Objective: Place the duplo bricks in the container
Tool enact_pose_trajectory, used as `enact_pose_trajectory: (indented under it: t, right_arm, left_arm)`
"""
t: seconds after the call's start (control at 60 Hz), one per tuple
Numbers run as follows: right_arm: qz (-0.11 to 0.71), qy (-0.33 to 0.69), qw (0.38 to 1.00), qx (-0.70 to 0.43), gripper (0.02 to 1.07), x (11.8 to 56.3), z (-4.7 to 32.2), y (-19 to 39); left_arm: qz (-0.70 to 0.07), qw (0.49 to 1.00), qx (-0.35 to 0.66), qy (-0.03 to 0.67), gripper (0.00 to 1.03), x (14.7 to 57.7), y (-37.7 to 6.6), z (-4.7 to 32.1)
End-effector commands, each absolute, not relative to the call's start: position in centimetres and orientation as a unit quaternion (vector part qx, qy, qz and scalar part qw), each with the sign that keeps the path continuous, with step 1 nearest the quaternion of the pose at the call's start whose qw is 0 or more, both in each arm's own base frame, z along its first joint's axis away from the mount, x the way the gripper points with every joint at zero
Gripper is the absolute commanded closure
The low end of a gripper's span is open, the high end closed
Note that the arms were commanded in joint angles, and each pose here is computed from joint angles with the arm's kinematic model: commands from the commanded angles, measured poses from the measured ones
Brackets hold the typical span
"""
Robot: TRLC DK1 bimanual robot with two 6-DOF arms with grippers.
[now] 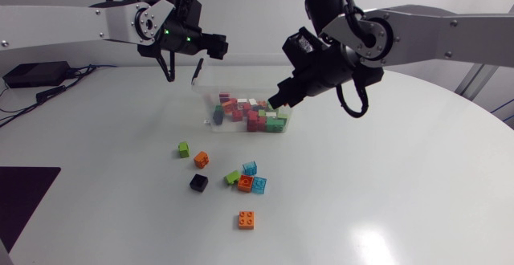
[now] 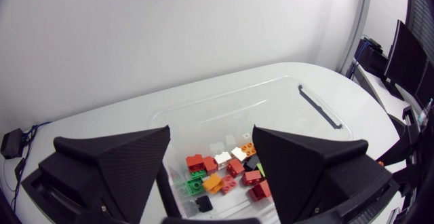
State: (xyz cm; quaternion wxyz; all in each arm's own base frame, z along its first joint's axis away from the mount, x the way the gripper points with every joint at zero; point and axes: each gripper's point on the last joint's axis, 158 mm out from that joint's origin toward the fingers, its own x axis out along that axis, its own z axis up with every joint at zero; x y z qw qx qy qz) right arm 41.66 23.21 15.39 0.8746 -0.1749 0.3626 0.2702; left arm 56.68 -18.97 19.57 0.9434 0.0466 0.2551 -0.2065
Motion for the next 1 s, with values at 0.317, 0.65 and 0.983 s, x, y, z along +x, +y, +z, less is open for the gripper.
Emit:
enact_pose_trajectory:
  t: [0.317,0.65,0.983]
  right_arm:
    - [0.251,0.271,0.917,-0.15,0.78,48.3,20.2,23.9]
    - [0.235,0.243,0.931,-0.139,0.78,53.2,18.4,25.7]
    - [0.198,0.254,0.931,-0.168,0.12,56.4,15.3,25.4]
  left_arm:
    - [-0.186,0.952,0.084,0.229,0.05,48.2,-12.0,25.1]
    - [-0.249,0.907,0.164,0.297,0.06,42.1,-10.1,18.3]
    - [-0.332,0.839,0.265,0.342,0.07,40.6,-10.2,10.9]
